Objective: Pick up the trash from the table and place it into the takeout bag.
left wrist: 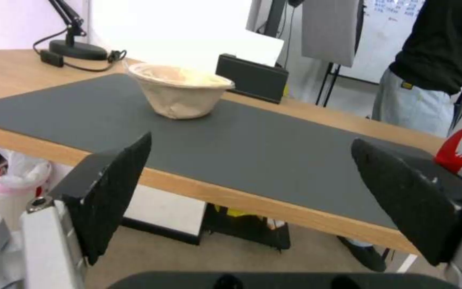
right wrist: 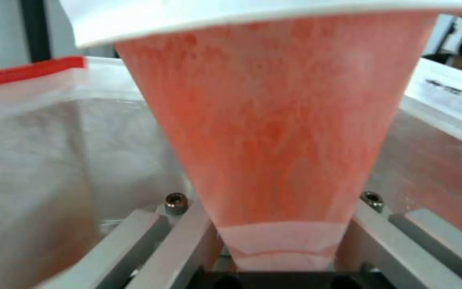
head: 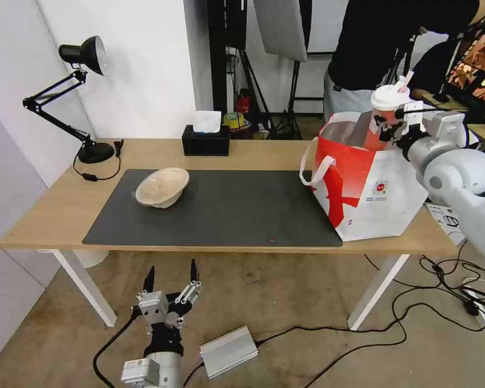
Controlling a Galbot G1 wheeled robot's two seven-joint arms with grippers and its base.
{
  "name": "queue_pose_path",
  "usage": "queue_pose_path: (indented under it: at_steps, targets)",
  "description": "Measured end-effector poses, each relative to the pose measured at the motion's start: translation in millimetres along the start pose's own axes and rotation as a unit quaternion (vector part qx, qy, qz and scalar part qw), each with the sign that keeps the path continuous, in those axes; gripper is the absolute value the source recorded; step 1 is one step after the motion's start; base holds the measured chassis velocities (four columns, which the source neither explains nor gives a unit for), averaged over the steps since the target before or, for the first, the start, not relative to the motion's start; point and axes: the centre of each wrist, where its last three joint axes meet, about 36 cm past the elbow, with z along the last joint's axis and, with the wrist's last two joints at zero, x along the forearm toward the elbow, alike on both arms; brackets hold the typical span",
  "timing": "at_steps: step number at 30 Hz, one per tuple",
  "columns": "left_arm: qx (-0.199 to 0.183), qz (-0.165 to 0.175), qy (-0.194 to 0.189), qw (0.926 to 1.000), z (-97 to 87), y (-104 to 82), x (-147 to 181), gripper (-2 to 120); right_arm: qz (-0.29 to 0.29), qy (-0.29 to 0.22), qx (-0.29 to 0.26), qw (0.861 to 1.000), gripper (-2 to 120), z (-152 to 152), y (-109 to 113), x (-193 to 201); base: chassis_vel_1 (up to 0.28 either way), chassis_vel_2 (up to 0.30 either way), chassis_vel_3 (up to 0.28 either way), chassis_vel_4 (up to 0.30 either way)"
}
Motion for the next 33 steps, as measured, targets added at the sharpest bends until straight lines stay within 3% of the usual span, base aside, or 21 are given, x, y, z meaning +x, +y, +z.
queue_pose_path:
  at_steps: [13, 16, 20, 22, 25, 33]
  targets:
    - [0.001, -0.001, -0.001, 1.0000, -0.6, 0.1, 0.2, 100, 0.028, 0.049, 0.025, 0.998, 8, -2.9, 4.6, 2.3, 0.000, 0.000, 0.000, 0.000]
    - [0.001, -0.001, -0.001, 1.0000, -0.7, 0.0, 0.2, 100, 0.028, 0.053, 0.033, 0.998, 16, -9.3, 4.2, 6.3, 0.000, 0.000, 0.000, 0.000]
    - [0.001, -0.001, -0.001, 1.0000, -1.1, -0.6, 0.2, 100, 0.024, 0.071, 0.050, 0.996, 36, -27.9, 2.3, 15.4, 0.000, 0.000, 0.000, 0.000]
    - [0.002, -0.001, -0.001, 1.0000, -1.1, -0.8, 0.2, 100, 0.024, 0.074, 0.052, 0.996, 37, -30.5, 2.0, 16.9, 0.000, 0.000, 0.000, 0.000]
    - [0.002, 0.000, -0.002, 1.0000, -1.6, -1.3, 0.2, 100, 0.017, 0.096, 0.067, 0.993, 52, -43.2, -1.6, 23.3, 0.000, 0.000, 0.000, 0.000]
    - [0.003, 0.002, -0.002, 1.0000, -2.0, -2.1, 0.5, 100, 0.008, 0.106, 0.075, 0.992, 80, -54.7, -10.7, 27.1, 0.000, 0.000, 0.000, 0.000]
